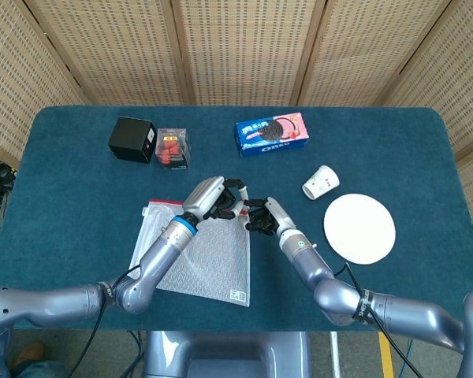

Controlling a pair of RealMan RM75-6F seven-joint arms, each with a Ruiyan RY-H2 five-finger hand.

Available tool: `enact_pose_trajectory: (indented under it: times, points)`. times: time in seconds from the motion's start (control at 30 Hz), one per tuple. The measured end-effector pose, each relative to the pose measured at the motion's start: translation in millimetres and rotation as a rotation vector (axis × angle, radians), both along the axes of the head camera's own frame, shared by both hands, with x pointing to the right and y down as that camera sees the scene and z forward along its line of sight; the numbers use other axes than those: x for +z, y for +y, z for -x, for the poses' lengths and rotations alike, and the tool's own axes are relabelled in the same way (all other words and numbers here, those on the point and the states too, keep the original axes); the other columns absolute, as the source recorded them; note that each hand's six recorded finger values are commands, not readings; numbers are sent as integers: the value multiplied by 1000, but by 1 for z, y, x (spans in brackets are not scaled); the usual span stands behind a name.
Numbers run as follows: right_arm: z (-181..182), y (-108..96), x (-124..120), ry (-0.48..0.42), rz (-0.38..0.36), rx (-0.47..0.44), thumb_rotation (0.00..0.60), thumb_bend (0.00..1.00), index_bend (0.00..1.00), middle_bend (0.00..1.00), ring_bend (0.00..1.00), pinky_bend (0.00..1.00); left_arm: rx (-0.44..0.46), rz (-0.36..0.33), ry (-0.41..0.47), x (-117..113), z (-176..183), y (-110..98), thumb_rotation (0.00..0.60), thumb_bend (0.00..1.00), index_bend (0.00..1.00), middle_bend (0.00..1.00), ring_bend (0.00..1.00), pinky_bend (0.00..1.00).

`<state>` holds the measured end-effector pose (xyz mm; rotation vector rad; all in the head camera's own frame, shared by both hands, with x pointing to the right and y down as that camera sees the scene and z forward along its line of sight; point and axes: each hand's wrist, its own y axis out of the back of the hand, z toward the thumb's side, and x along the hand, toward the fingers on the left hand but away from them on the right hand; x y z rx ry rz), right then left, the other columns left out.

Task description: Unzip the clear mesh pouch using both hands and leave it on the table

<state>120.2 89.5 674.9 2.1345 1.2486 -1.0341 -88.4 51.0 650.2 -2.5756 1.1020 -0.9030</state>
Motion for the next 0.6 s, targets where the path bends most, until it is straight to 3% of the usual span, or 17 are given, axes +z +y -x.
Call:
enact_pose_trajectory:
  times: [0.6]
  points:
    - [-4, -9, -13, -67, -4, 38, 600, 879, 710, 879, 853, 1000, -38, 16, -45, 15, 18, -9, 600, 571, 934, 976, 997, 1000]
